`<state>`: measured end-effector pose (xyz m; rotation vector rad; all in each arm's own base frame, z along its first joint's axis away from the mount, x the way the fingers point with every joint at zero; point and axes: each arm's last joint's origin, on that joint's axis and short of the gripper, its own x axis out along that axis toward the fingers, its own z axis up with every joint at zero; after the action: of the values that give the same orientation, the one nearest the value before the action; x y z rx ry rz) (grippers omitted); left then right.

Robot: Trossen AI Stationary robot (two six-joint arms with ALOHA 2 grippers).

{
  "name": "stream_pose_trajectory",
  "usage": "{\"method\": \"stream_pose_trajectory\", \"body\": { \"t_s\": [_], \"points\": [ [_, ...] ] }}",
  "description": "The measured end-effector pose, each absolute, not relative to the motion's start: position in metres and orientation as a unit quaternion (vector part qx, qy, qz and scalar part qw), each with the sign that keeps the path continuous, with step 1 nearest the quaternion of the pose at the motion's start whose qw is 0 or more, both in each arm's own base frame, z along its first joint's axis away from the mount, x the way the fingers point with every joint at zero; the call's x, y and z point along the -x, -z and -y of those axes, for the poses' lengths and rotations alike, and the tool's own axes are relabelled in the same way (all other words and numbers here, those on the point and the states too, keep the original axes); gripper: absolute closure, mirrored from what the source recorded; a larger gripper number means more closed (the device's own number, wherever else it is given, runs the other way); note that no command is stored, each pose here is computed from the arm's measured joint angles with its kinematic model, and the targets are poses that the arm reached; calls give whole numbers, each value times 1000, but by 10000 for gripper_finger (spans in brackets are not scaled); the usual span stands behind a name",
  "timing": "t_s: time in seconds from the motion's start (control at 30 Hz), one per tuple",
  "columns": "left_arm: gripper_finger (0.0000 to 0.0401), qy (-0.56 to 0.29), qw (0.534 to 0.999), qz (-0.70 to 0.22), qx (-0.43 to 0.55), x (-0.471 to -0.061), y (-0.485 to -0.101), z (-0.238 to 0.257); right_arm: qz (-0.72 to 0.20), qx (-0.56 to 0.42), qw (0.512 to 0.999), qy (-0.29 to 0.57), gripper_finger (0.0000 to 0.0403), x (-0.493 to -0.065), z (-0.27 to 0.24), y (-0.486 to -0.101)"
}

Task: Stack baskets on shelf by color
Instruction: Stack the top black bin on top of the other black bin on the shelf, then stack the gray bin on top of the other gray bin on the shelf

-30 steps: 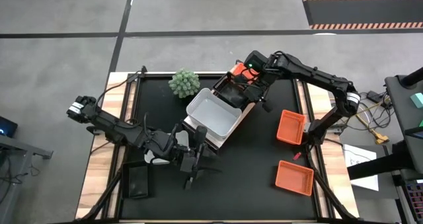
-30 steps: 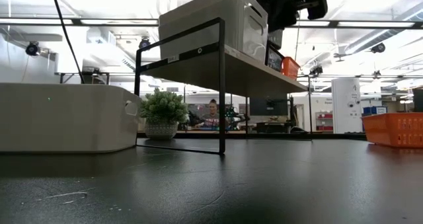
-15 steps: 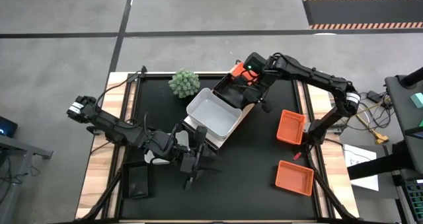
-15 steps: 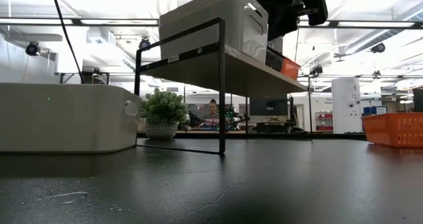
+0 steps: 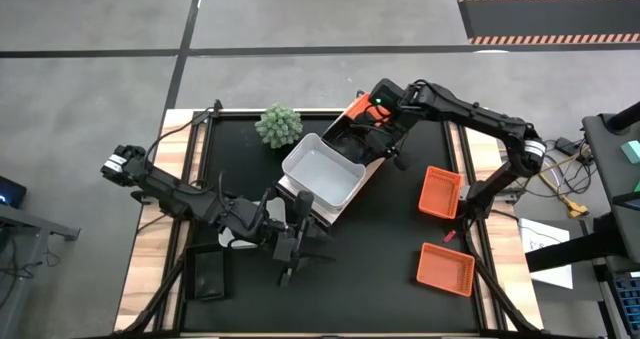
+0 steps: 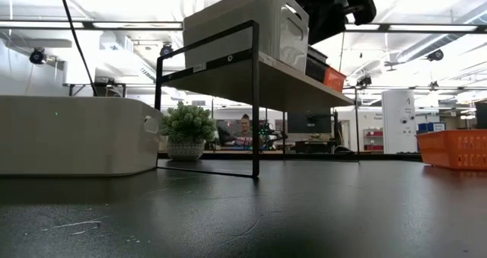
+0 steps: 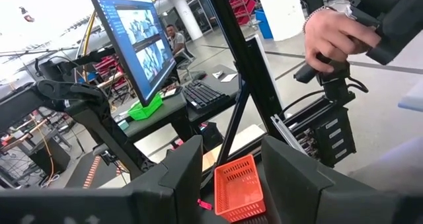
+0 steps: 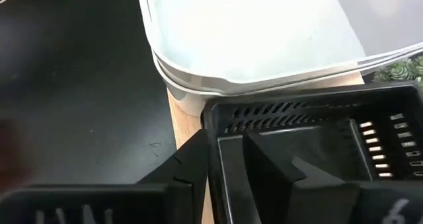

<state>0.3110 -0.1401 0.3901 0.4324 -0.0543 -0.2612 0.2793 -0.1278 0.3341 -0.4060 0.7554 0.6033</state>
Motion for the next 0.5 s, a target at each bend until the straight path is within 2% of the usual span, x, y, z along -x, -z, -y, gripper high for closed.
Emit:
{"method": "stream_pose_trajectory", "body": {
  "t_s": [0.23,0.4,0.5],
  "points": [
    [260,130,968,22,-212,-311,-387,140,-351,193,874,-274,306,-266,121,-350],
    [260,133,971,7,-198,-312,-378,140,-360,98,898,-234,325,-254,112,-363],
    [260,135,975,-6,-176,-312,-369,141,-343,72,896,-271,346,-241,95,-364]
  ]
}}
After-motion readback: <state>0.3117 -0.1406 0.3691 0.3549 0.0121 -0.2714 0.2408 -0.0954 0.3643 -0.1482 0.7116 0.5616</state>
